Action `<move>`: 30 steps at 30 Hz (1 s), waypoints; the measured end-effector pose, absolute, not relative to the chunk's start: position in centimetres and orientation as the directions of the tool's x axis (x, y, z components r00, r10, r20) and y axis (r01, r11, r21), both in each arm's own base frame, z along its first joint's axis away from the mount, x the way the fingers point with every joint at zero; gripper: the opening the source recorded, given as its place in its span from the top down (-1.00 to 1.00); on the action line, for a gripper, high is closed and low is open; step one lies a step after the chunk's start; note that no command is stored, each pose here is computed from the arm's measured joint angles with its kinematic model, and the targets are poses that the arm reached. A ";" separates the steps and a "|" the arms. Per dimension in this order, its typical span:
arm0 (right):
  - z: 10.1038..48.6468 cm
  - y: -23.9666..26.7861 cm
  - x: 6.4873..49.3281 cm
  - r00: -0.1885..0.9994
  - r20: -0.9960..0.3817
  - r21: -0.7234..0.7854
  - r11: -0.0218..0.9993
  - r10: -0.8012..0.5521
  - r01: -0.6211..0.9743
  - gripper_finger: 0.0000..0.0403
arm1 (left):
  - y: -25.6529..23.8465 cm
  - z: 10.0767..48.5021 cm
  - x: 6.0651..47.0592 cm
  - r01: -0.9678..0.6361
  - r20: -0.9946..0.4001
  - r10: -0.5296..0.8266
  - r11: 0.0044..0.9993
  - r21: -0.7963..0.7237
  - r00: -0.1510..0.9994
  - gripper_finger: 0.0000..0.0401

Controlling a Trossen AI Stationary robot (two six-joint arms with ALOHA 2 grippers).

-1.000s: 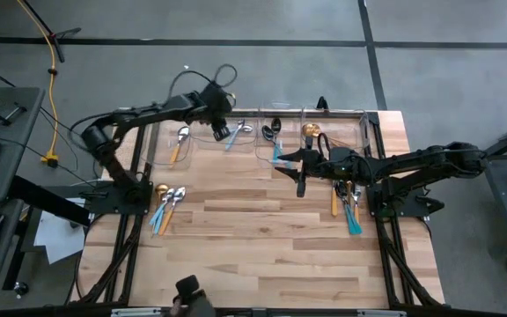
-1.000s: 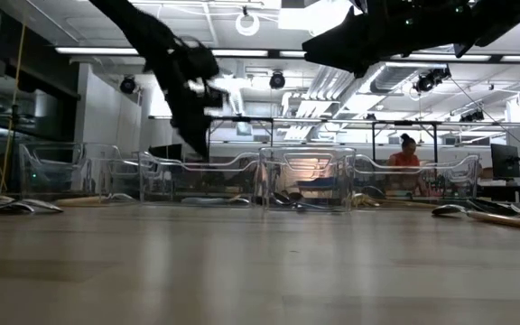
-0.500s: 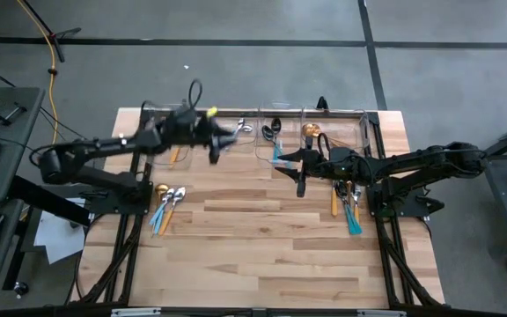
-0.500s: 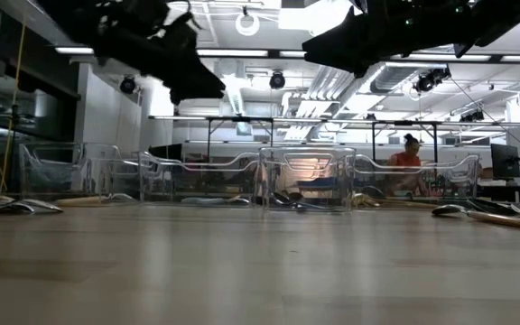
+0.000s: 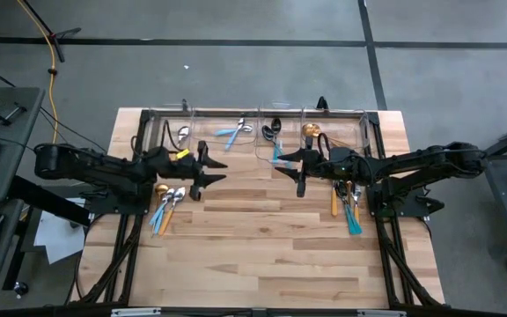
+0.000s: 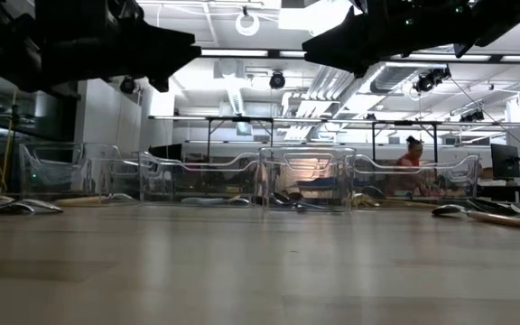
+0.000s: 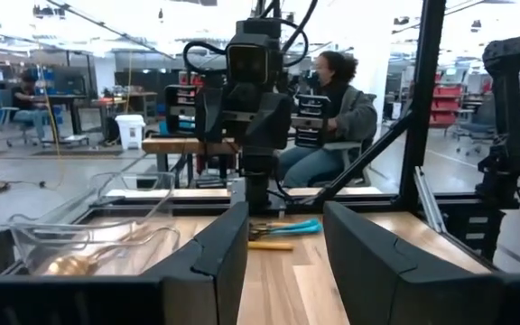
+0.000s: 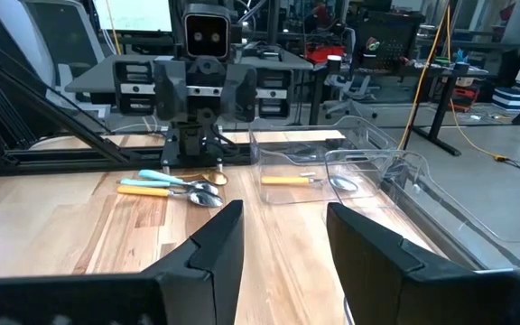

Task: Sort silverware by color (type)
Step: Put the yellow spoon into the left transparent bin

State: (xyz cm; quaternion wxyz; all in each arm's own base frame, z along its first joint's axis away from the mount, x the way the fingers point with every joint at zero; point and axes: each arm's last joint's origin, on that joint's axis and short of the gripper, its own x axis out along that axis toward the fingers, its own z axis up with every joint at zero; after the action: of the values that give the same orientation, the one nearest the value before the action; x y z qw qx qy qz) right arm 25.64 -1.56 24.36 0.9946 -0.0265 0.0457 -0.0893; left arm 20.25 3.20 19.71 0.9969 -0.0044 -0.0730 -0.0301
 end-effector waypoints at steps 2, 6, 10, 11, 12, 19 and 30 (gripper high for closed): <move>24.4 -1.6 25.6 0.980 -0.086 -0.061 0.983 -0.180 0.175 0.28 | 3.2 19.7 20.3 0.058 0.144 -0.057 0.998 -0.004 0.988 0.33; 24.4 -1.6 25.6 0.980 -0.086 -0.061 0.983 -0.180 0.175 0.28 | 3.3 19.7 20.3 0.052 0.143 -0.052 0.999 0.005 0.988 0.33; 24.4 -1.6 25.6 0.980 -0.086 -0.061 0.983 -0.180 0.175 0.28 | 3.3 19.7 20.3 0.052 0.143 -0.052 0.999 0.007 0.988 0.33; 24.4 -1.6 25.6 0.980 -0.086 -0.061 0.983 -0.180 0.175 0.28 | 3.3 19.7 20.3 0.052 0.143 -0.052 0.999 0.007 0.988 0.33; 24.4 -1.6 25.6 0.980 -0.086 -0.061 0.983 -0.180 0.175 0.28 | 3.3 19.7 20.3 0.052 0.142 -0.052 0.999 0.007 0.988 0.33; 24.4 -1.6 25.6 0.980 -0.086 -0.056 0.983 -0.180 0.175 0.28 | 3.3 19.7 20.3 0.052 0.142 -0.053 0.999 0.007 0.988 0.33; 24.4 -1.6 25.6 0.979 -0.086 -0.004 0.983 -0.183 0.184 0.28 | 3.3 19.7 20.3 0.053 0.142 -0.053 0.999 0.007 0.988 0.33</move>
State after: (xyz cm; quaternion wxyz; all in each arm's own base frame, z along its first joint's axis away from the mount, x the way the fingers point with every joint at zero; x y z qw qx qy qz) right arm 25.64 -1.55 24.36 0.9948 0.0021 0.0431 -0.0923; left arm 20.28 3.30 19.71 0.9971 0.0014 -0.0713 -0.0265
